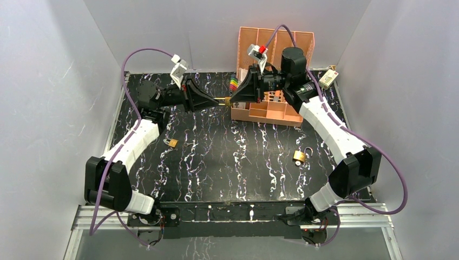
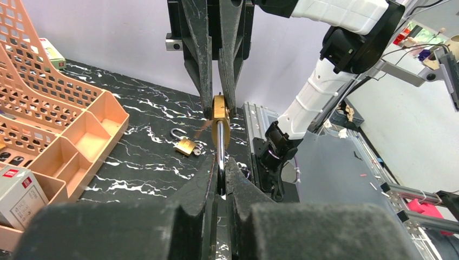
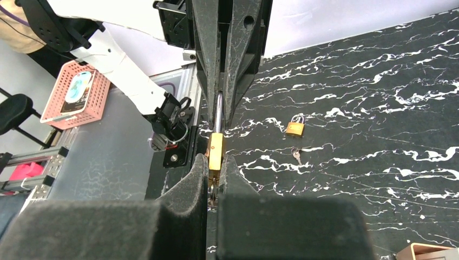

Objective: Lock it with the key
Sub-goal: Lock the lock, then place the lock at the center of the board, then place the key at the center of the board.

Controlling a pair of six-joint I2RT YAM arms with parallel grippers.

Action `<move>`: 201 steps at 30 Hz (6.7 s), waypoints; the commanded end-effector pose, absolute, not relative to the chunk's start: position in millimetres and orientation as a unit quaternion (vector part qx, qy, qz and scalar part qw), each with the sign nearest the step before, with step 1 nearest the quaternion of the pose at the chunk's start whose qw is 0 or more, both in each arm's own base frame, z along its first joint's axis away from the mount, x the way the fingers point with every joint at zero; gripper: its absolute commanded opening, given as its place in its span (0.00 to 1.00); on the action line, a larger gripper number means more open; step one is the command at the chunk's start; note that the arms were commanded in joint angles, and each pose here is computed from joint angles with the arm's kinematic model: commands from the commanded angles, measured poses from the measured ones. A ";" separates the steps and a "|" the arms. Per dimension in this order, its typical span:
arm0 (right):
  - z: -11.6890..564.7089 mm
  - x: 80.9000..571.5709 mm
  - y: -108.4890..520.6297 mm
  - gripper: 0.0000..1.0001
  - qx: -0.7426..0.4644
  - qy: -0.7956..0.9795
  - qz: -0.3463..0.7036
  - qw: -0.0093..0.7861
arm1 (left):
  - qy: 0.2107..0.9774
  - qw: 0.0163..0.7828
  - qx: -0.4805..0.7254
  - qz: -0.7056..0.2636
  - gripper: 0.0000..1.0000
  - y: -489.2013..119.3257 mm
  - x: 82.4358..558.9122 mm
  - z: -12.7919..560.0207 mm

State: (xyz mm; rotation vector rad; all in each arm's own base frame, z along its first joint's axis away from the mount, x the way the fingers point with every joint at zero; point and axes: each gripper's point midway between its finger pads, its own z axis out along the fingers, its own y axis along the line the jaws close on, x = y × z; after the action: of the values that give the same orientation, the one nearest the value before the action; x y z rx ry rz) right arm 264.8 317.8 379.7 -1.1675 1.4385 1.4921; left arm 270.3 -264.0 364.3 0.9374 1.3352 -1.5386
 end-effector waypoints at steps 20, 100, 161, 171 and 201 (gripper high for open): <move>420.9 286.2 290.6 0.59 -0.442 0.543 0.537 0.470 | 0.493 0.473 0.394 -0.615 0.00 -264.3 254.8 382.6; 360.3 278.9 289.3 0.00 -0.433 0.566 0.540 0.448 | 0.561 0.513 0.326 -0.563 0.00 -186.3 302.3 362.0; 55.1 297.2 385.6 0.00 -0.103 0.879 0.317 0.341 | 0.940 0.237 0.229 -0.090 0.00 -220.7 311.7 79.7; 61.0 286.4 365.0 0.00 -0.065 0.876 0.323 0.353 | 0.921 0.215 0.230 -0.227 0.00 -230.3 303.3 74.9; 135.6 307.5 307.3 0.77 -0.072 0.859 0.264 0.433 | 0.917 0.263 0.196 -0.226 0.80 -181.5 358.4 90.1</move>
State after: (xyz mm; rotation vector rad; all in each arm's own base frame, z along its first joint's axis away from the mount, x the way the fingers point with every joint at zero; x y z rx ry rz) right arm 289.2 337.3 91.5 -0.2330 2.2373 0.7212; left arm 342.4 -189.4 55.4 0.5543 2.5771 -0.6175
